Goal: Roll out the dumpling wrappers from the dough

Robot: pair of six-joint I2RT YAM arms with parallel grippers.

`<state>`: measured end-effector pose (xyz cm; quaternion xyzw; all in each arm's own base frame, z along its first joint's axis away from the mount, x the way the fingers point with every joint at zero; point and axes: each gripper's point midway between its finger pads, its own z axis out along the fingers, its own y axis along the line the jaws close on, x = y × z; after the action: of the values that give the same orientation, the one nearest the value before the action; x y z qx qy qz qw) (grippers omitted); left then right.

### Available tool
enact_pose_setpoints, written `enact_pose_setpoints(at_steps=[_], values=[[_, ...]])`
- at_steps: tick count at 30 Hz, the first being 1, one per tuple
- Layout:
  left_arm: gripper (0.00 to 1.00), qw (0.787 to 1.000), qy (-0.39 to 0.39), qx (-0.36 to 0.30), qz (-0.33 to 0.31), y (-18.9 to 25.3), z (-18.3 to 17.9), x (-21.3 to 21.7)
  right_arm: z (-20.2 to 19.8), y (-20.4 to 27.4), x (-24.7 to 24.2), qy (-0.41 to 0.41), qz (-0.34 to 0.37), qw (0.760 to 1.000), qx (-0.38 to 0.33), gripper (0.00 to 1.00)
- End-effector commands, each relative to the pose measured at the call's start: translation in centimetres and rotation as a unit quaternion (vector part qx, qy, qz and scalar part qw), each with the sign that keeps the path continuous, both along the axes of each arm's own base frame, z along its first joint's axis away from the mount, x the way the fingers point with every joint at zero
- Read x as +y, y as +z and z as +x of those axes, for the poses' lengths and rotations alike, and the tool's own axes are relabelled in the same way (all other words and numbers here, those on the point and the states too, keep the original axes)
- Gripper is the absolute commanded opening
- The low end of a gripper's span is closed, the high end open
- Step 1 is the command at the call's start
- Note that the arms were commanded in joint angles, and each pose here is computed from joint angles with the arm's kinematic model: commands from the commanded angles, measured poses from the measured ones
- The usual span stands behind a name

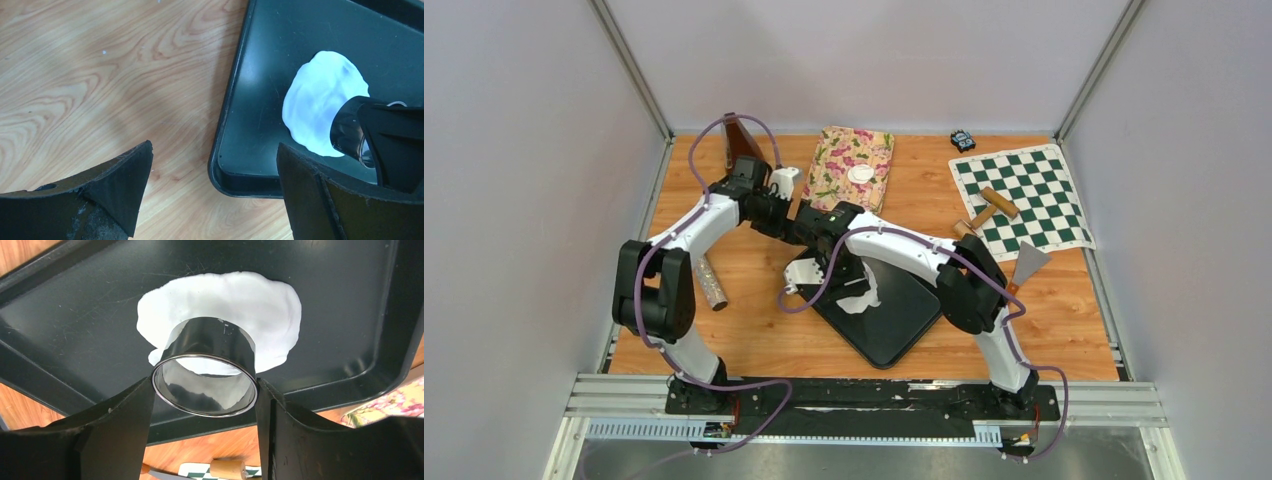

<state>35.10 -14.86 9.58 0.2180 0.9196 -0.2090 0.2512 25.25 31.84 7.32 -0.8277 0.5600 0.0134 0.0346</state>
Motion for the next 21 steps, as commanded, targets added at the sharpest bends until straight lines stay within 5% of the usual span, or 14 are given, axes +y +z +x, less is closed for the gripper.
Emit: enact_pose_setpoints(at_steps=[1, 12, 21], values=[[1.0, 0.999, -0.023, -0.013, 0.024, -0.4, 0.7, -0.8, -0.2, 1.3, 1.6, 0.027, 0.048, 0.998, 0.011, 0.0], [0.79, 0.994, -0.05, 0.029, 0.096, -4.8, 0.5, -2.0, 0.6, 1.3, 1.0, 0.036, 0.04, 0.999, 0.006, 0.0], [0.48, 0.991, -0.064, 0.054, 0.106, -6.4, 0.0, -2.6, 1.1, 0.9, 0.4, 0.04, 0.028, 0.999, 0.021, 0.0]])
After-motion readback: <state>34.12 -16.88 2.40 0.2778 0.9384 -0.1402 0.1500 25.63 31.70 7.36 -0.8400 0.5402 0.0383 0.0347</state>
